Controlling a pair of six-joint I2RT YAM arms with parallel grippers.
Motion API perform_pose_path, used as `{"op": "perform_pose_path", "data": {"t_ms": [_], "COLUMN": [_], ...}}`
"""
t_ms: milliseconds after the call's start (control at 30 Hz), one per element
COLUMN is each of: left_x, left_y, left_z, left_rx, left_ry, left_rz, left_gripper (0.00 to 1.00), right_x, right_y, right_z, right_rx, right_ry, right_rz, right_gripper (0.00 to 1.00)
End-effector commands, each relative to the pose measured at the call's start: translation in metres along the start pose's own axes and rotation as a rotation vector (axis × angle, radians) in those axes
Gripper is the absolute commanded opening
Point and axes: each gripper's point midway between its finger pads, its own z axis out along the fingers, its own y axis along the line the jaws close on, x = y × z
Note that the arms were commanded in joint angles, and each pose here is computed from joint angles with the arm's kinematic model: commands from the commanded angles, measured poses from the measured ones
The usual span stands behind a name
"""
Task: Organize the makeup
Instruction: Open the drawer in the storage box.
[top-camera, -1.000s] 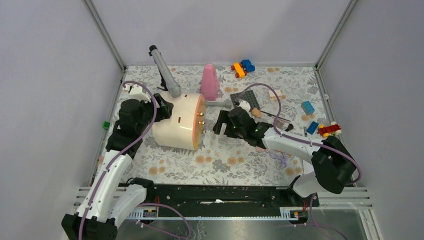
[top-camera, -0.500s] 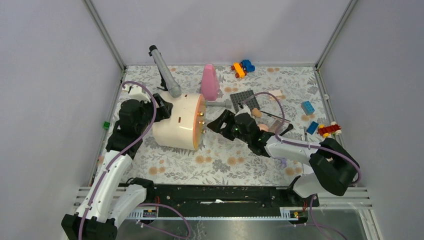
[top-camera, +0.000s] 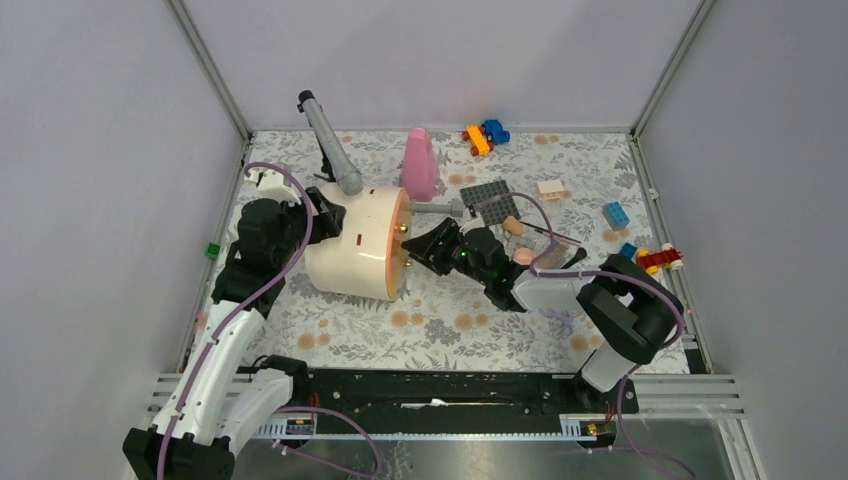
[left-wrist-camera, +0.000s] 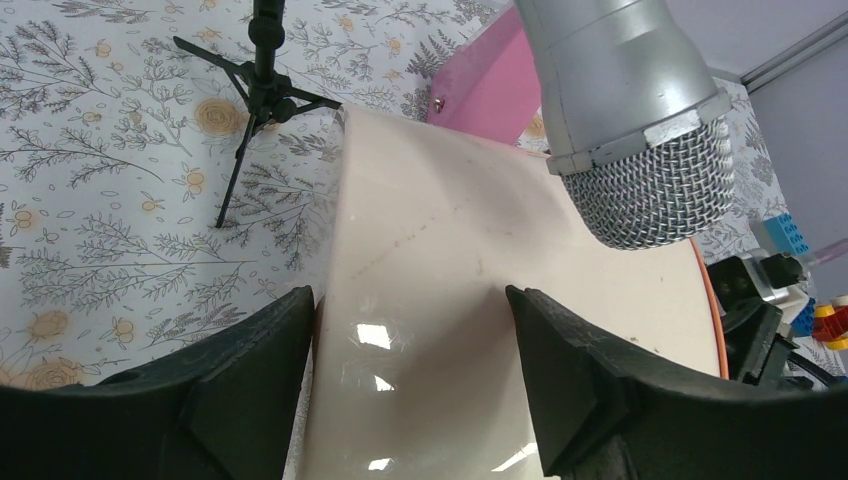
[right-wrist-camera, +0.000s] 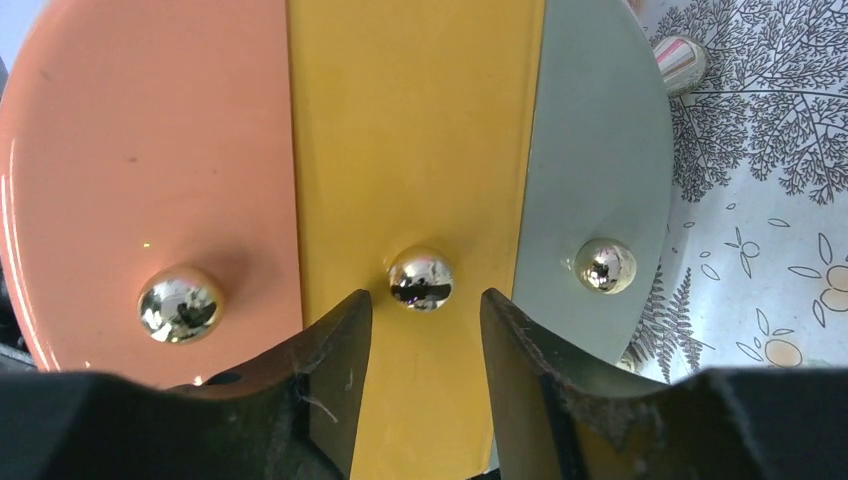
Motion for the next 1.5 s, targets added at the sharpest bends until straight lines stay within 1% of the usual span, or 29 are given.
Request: {"op": "perform_pose_path", "data": {"t_ms": [0, 100, 233, 267, 400, 467, 567, 700, 967, 1100, 1267, 1467], "left_x": [0.068, 0.067, 0.068, 0.068, 0.067, 0.067, 0.067, 0.067, 0.067, 0.066, 0.066, 0.066], "left_y": [0.023, 0.023, 0.022, 0.022, 0.022, 0.023, 0.023, 0.024, 0.023, 0.024, 0.024, 0.024], "left_z": [-0.002, -0.002, -0.002, -0.002, -0.002, -0.002, -0.002, -0.002, -0.002, -0.002, -0.002, -0.002], "left_rx": [-0.059, -0.058, -0.055, -0.055, -0.055, -0.057, -0.058, -0.064, -0.060, -0.062, -0.064, -0.064], "left_ry": [0.251, 0.249, 0.251, 0.251, 0.249, 0.248, 0.247, 0.246, 0.246, 0.247, 0.244, 0.244], "left_rz": [0.028, 0.028, 0.028, 0.028, 0.028, 0.028, 0.028, 0.027, 0.026, 0.025, 0.024, 0.023], "left_gripper": [0.71, 0.71, 0.71, 0.71, 0.71, 0.71, 0.71, 0.72, 0.72, 0.72, 0.72, 0.72], "right_x": [0.002, 0.004, 0.007, 0.007, 0.008, 0.006, -0.001, -0.014, -0.052, -0.060, -0.060, -0.065], "right_y": [0.025, 0.021, 0.020, 0.020, 0.023, 0.022, 0.012, -0.010, -0.021, -0.027, -0.042, -0.053], "right_z": [0.006, 0.009, 0.013, 0.014, 0.011, 0.007, -0.003, -0.024, -0.069, -0.088, -0.098, -0.107], "right_rx": [-0.124, -0.131, -0.150, -0.152, -0.184, -0.184, -0.148, -0.053, 0.122, 0.156, 0.202, 0.242], "right_ry": [0.010, 0.020, 0.028, 0.031, 0.032, 0.020, -0.018, -0.102, -0.284, -0.334, -0.346, -0.380], "right_rz": [0.077, 0.090, 0.093, 0.095, 0.096, 0.093, 0.075, 0.039, -0.097, -0.113, -0.123, -0.135], "right_gripper": [0.49, 0.46, 0.37, 0.36, 0.19, 0.16, 0.15, 0.14, 0.14, 0.14, 0.15, 0.21]}}
